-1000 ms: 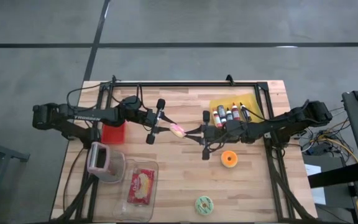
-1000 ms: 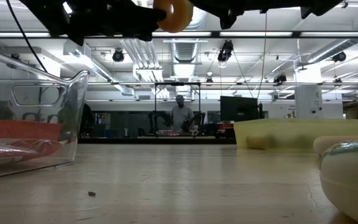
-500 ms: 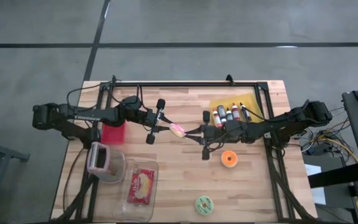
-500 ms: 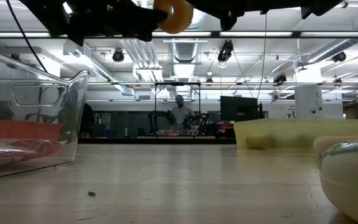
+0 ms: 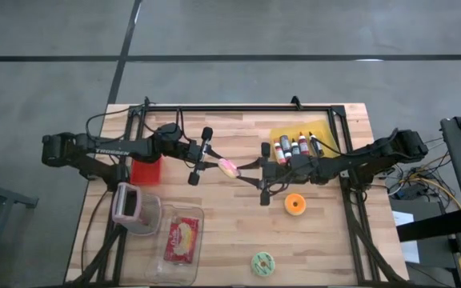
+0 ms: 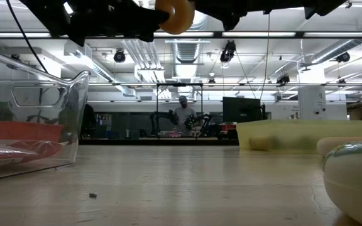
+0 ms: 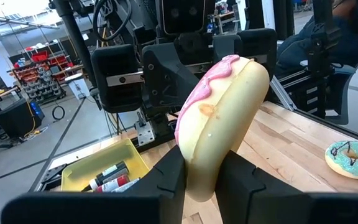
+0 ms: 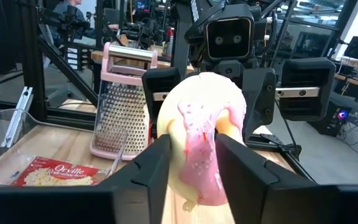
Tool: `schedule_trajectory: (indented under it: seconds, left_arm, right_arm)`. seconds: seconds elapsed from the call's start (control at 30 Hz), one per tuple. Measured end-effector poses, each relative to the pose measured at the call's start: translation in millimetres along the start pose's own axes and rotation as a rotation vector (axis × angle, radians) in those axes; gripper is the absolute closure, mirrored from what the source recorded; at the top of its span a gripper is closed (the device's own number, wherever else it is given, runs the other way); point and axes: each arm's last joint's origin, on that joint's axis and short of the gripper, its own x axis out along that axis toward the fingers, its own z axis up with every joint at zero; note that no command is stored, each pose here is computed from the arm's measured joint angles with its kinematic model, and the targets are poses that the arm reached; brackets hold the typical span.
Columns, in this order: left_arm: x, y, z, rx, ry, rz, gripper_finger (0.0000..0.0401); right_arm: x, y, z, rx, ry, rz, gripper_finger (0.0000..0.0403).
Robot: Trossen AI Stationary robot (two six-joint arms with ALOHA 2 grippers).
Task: Pick & Place Food Item
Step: Put the pink donut into the red bin
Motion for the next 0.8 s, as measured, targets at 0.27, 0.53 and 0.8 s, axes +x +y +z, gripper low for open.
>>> schedule_trajectory:
  seconds: [0.27,0.53,0.8]
  left_arm:
    - [-0.3,-0.7,-1.4,-0.003,0.006,-0.002,0.033]
    - [-0.2,-0.7,-1.3,-0.002,0.005,-0.005,0.033]
    - [-0.2,-0.7,-1.3,0.008,0.005,-0.005,0.033]
  right_arm:
    - [0.0,0.0,0.0,0.02,0.0,-0.001,0.0207]
    - [0.0,-0.1,0.0,0.035,0.0,-0.002,0.0155]
    - [0.0,0.0,0.0,0.037,0.001,-0.002,0.0119]
